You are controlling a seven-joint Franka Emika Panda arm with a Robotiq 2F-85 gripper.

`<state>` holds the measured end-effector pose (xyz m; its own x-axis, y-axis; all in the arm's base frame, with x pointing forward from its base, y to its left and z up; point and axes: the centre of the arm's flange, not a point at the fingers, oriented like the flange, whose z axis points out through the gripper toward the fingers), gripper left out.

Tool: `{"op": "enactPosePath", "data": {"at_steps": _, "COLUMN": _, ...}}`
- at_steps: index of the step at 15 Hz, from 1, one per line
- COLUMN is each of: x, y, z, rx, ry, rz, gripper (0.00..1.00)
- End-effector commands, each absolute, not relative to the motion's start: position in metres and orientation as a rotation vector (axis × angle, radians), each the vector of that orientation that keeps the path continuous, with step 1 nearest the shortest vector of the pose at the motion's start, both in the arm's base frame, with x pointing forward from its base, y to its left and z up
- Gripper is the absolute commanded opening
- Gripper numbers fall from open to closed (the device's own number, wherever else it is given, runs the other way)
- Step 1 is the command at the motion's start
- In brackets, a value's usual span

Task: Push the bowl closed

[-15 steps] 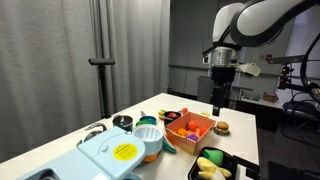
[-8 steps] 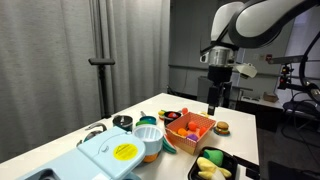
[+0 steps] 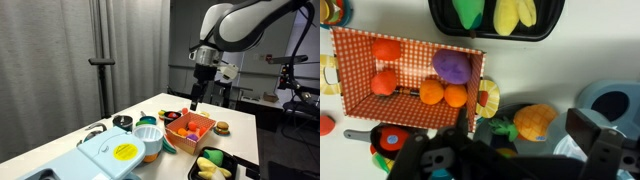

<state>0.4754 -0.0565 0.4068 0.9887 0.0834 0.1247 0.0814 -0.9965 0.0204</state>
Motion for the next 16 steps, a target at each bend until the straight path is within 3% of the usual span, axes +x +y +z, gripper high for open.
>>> {"op": "enactPosePath", "data": {"at_steps": 1, "x": 0.522, "y": -0.058, "z": 0.403, "rx": 3.13, "ry": 0.126, "rz": 0.218, "gripper": 1.0}}
{"op": "enactPosePath", "data": {"at_steps": 16, "x": 0.653, "y": -0.062, "z": 0.34, "rx": 3.107, "ry": 0.336, "rz": 0.044, "gripper": 1.0}}
